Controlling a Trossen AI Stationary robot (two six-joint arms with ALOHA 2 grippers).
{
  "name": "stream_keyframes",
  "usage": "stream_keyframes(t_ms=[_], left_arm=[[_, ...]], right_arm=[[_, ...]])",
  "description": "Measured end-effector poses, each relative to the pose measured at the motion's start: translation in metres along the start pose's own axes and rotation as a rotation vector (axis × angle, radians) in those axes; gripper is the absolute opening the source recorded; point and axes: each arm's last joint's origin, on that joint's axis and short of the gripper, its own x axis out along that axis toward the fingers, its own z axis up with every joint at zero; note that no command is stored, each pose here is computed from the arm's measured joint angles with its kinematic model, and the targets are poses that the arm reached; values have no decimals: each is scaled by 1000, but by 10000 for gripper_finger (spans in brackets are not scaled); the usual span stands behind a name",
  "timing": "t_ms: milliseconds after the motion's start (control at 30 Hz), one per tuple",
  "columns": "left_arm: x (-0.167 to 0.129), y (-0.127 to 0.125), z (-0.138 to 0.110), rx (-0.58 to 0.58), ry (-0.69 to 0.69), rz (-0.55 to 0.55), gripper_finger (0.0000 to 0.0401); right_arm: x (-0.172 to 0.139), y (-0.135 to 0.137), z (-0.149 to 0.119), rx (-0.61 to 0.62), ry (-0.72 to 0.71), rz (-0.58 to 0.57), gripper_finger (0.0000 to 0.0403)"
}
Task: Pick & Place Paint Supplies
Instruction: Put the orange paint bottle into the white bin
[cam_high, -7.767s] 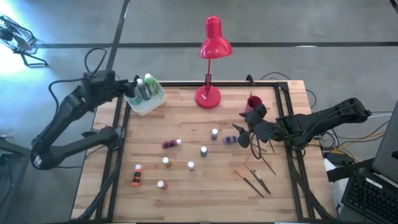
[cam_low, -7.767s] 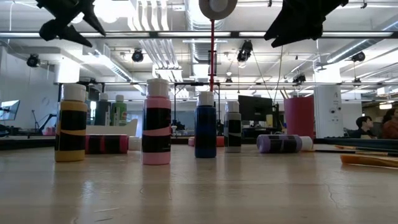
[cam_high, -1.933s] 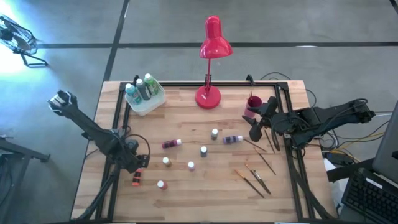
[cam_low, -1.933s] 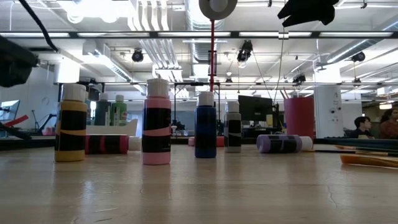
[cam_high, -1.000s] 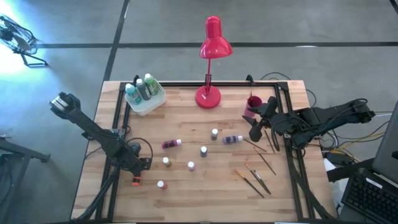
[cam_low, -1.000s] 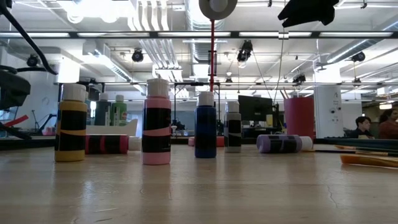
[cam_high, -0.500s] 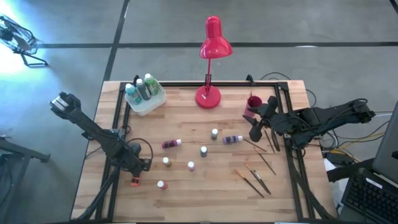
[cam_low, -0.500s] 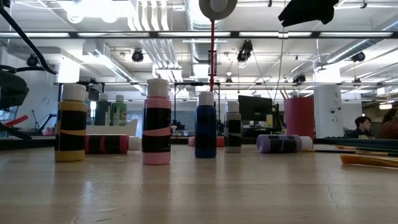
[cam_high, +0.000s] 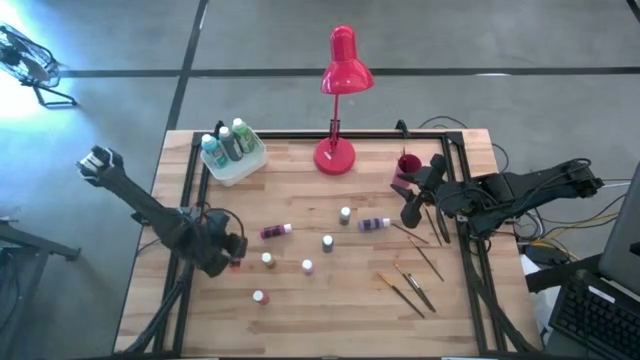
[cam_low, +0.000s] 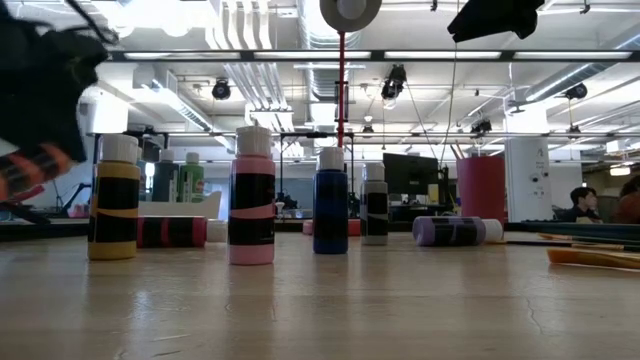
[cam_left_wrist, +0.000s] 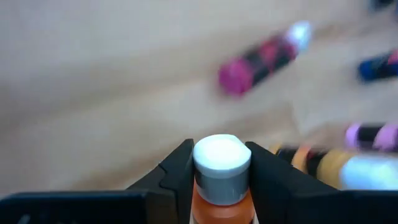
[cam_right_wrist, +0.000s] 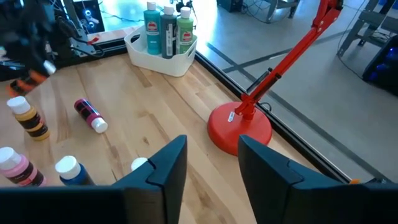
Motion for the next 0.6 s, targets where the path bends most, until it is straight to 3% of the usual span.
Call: stream_keyframes(t_ms=[233,333,600], left_arm=[[-30,-7,36,138,-294,104,121],[-31,-12,50,183,-441,116,121],[-18,-24,96,313,-742,305,121]], right_arm=[[0,0,0,1,-1,-1,144],[0,-1,0,1,-11,-24,152],[0,-1,1,26,-25,-44,169]])
